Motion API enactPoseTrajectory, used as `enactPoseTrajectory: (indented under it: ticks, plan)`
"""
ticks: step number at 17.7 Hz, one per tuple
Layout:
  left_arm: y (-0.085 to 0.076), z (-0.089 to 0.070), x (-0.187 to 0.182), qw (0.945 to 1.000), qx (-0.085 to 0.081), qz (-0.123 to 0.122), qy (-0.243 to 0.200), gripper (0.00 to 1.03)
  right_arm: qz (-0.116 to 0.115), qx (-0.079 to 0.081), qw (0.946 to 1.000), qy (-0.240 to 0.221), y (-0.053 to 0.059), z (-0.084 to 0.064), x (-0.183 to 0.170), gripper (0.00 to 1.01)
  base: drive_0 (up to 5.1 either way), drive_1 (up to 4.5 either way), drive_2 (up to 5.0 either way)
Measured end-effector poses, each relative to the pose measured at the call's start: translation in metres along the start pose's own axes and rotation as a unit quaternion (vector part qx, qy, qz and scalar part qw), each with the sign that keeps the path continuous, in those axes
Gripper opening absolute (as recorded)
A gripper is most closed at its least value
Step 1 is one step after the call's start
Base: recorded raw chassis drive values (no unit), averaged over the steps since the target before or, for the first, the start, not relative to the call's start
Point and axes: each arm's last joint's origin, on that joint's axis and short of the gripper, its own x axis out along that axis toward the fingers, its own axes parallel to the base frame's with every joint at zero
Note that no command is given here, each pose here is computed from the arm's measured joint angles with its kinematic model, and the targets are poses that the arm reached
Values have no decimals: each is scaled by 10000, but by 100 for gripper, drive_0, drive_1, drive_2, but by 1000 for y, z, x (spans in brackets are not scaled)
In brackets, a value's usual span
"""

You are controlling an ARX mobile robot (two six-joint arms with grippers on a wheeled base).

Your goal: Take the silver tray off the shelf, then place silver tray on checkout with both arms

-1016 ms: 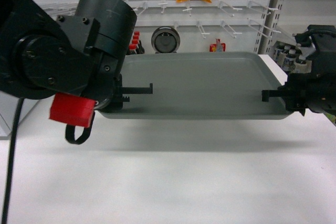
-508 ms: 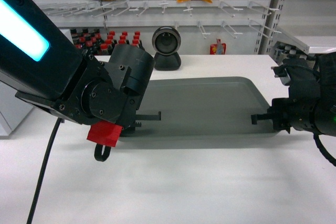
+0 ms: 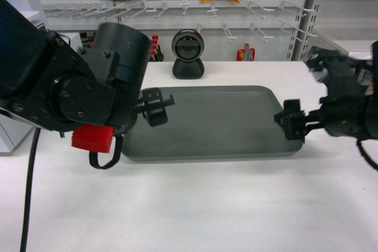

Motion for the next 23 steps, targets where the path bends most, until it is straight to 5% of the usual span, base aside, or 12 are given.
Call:
enactPoseTrajectory:
  ticks: [1,2,3,4,5,8,10,11,14,20,23]
  plan:
    - [2,13,-11,9998,-117,-46,-154,90,-55,45,9998,-212,-4,12,-8,97,0,0,0]
    - [2,27,-16,9951,-326,-513,-777,91,-78,60,9993,-349,-5,20,-12,100,0,0,0]
    - [10,34,-20,9833,-268,-1127,-1406,82,-498,-157,9919,-1157,-1,21,-12,92,0,0,0]
    - [29,21,-33,9726,100,-1426,-1836,71,-1087,-198,9792,-1702,3,9,-22,81,0,0,0]
    - [66,-1,-50,9641,689,-1379,-2163,55,-1522,-166,9685,-1965,9,-21,-49,65,0,0,0]
    - [105,15,-103,9394,759,-1390,-3040,22,-1625,-197,9513,-2611,17,-11,-112,32,0,0,0]
    - [127,-6,-120,9468,976,-1419,-2719,0,-1630,-160,9583,-2340,22,-34,-139,8,0,0,0]
    - [137,-14,-126,9508,1005,-1351,-2601,1,-1590,-159,9618,-2222,20,-43,-151,1,0,0,0]
    - [156,-10,-158,9470,953,-1357,-2751,1,-1628,-216,9500,-2656,29,-42,-188,2,0,0,0]
    - [190,-26,-191,9481,935,-1308,-2743,1,-1623,-194,9540,-2514,44,-58,-229,2,0,0,0]
    - [193,-31,-197,9480,947,-1343,-2726,1,-1623,-191,9545,-2494,47,-62,-239,2,0,0,0]
